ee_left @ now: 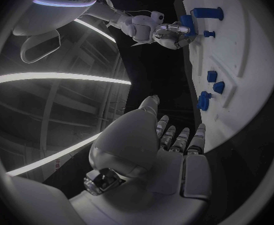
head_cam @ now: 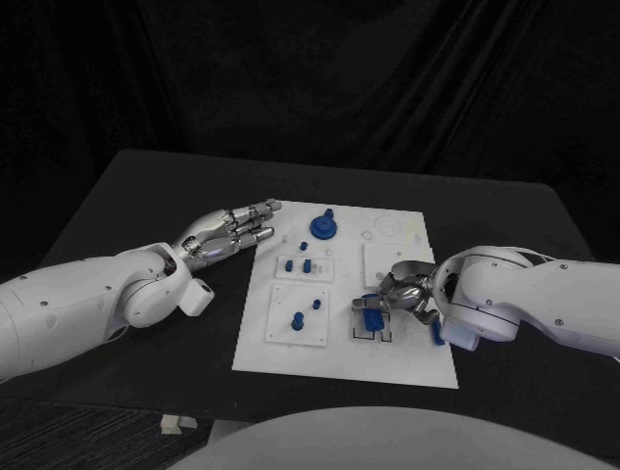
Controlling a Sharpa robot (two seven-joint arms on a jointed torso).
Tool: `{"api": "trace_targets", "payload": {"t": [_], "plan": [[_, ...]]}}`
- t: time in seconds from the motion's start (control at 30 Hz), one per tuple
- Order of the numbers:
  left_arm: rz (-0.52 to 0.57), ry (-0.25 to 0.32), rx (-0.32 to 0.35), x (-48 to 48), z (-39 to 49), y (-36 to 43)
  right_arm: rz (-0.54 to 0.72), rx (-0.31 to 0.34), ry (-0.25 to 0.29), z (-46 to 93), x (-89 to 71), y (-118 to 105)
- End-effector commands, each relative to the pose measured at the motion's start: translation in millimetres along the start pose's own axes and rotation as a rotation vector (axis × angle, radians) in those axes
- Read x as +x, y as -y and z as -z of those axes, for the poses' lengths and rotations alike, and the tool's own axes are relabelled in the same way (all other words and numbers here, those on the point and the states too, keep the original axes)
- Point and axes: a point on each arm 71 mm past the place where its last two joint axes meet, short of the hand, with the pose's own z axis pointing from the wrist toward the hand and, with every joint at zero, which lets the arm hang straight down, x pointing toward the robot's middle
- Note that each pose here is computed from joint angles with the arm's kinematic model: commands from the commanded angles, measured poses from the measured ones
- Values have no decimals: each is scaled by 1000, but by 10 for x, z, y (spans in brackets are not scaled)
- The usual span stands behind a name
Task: Assemble the parts on the task board
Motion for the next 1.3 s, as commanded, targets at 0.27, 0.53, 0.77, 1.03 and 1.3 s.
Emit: {"api": "trace_targets", "payload": {"t": [0.27, 0.53, 0.77, 1.03, 1.3], "plan": [[16, -11, 7, 19, -3, 1, 29, 37, -69, -8, 104, 35], [17, -12, 3, 15, -1, -6, 31, 33, -74, -1, 114, 28], [18, -12, 0, 11, 2, -12, 20, 18, -58, 4, 104, 21], [19, -12, -3, 7, 9, -18, -1, -8, -20, 23, 66, 36], [19, -12, -7, 5, 12, -25, -19, -36, 43, 110, -4, 81]]}}
